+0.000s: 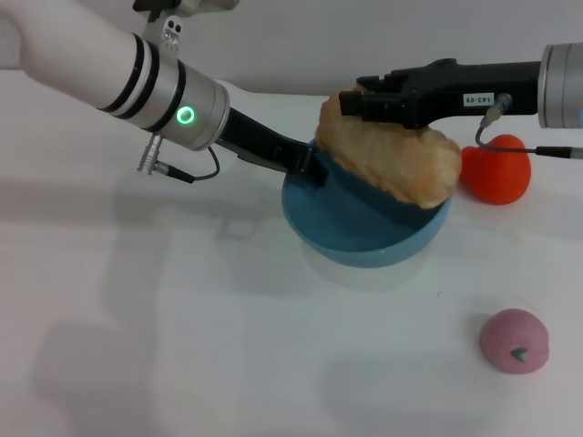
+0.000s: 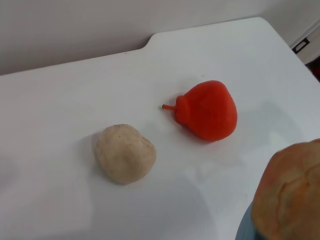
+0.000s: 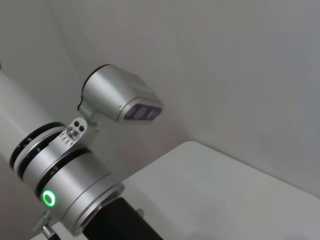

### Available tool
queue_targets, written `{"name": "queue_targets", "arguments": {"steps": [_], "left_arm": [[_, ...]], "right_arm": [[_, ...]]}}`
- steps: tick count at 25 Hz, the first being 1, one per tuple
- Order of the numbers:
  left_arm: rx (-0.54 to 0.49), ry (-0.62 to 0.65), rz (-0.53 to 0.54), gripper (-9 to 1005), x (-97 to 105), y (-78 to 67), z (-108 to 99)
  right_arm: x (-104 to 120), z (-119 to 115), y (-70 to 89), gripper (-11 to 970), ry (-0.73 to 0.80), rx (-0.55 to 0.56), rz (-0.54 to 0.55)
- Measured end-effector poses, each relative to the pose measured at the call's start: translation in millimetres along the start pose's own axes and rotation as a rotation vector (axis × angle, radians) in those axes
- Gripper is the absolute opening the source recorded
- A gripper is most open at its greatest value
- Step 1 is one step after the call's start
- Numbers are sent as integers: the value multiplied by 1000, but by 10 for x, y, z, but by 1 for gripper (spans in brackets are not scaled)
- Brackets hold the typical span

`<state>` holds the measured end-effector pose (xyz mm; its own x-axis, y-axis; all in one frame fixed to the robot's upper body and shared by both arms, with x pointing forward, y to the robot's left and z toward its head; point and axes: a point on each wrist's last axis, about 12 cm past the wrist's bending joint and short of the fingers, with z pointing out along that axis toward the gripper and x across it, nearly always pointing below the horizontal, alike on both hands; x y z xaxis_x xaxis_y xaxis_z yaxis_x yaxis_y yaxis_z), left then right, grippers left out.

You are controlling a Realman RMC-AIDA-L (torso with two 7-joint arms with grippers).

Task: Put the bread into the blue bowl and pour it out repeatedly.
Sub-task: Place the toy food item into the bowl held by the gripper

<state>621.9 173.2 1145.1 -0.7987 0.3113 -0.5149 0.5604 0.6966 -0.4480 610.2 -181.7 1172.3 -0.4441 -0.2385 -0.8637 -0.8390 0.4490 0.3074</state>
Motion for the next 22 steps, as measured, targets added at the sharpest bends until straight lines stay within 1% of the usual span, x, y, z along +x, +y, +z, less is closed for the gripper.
{"name": "queue_targets", "arguments": {"steps": [7, 12, 13, 16, 17, 22], "left_arm": [[-12, -1, -12, 0, 6, 4, 34], [-39, -19, -43, -1, 2, 26, 60], [-49, -26, -53, -1, 10, 48, 59], [-67, -40, -71, -1, 28, 93, 52], [-85, -60, -86, -1, 41, 141, 41], [-150, -137, -117, -1, 72, 293, 10]], "right_arm": [[-17, -14, -50, 408, -25, 42, 2], [-45, -3, -56, 479, -29, 53, -6], [-40, -13, -59, 493, -31, 56, -3], [0, -51, -75, 493, -36, 66, 11], [17, -69, -82, 493, -40, 71, 18], [105, -294, -169, 492, -100, 134, 58]]}}
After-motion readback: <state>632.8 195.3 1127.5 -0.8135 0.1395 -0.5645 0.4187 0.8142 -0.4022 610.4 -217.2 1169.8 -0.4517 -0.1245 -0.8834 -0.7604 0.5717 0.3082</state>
